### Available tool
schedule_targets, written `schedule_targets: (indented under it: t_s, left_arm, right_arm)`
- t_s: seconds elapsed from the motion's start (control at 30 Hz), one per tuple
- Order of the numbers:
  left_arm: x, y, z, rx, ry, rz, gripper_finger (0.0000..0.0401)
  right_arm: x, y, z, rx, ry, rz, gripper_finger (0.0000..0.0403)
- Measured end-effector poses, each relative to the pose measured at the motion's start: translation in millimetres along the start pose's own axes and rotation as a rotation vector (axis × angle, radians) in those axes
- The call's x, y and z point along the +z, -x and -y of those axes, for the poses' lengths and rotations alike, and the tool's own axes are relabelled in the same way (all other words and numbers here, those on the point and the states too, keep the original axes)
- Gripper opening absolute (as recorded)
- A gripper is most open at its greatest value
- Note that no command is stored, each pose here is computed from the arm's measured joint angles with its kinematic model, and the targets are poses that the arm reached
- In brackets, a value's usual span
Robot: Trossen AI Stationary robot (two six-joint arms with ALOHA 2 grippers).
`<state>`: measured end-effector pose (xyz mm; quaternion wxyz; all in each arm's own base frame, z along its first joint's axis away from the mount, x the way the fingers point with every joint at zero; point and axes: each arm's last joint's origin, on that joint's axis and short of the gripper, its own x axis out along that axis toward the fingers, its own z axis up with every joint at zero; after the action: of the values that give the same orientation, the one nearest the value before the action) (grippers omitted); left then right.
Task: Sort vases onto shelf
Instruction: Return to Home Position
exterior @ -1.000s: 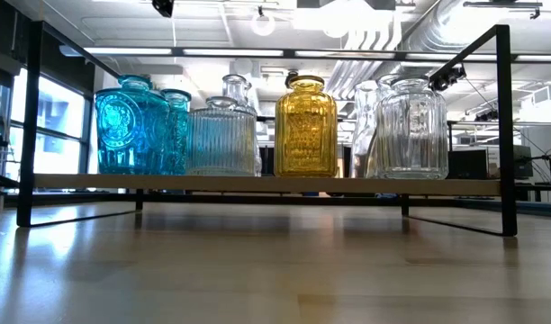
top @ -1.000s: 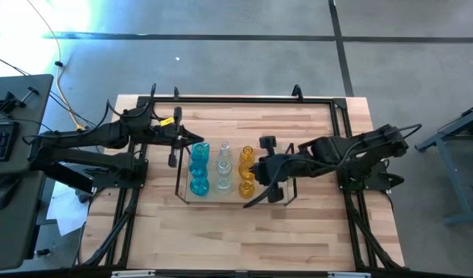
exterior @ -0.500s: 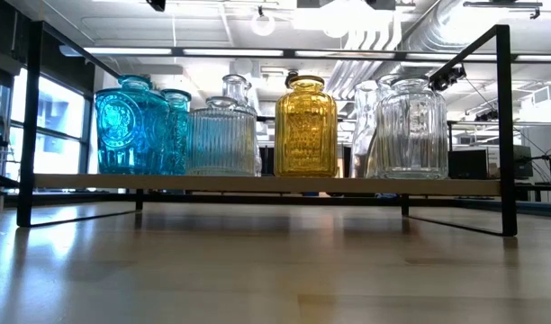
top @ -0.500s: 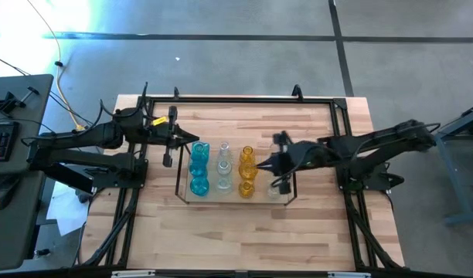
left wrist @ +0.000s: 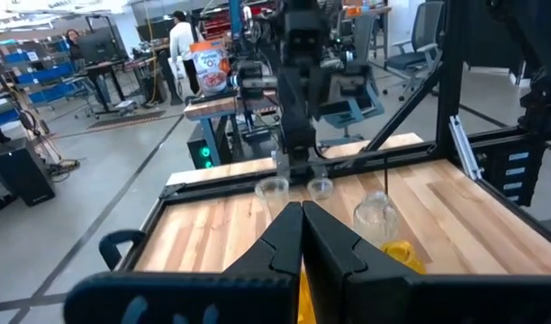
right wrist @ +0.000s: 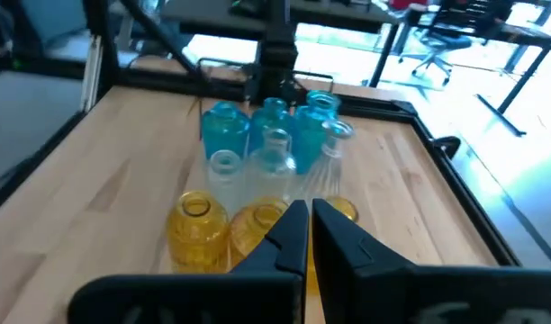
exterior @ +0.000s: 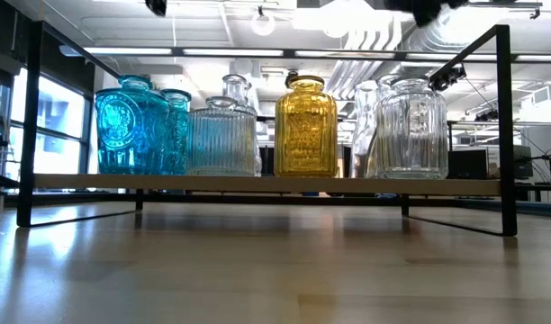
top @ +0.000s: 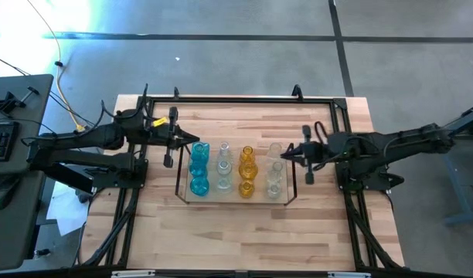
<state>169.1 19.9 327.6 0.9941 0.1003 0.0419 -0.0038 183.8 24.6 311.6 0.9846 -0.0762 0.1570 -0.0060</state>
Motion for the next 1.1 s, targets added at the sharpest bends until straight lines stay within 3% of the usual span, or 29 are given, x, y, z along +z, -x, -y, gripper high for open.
schedule_targets:
  t_s: [0.3, 0.6, 1.1]
  left_arm:
    - [-46, 2, 9, 0.019, 0.022, 0.072, 0.0000]
    - [-65, 20, 16, 0.028, 0.062, 0.131, 0.0000]
    - [-92, 33, 24, 0.031, 0.093, 0.160, 0.0000]
  right_arm:
    - [-36, 29, 10, -0.046, -0.062, 0.087, 0.0000]
    - [-66, 51, 14, -0.092, -0.079, 0.252, 0.0000]
    - [-108, 56, 16, -0.168, -0.120, 0.332, 0.0000]
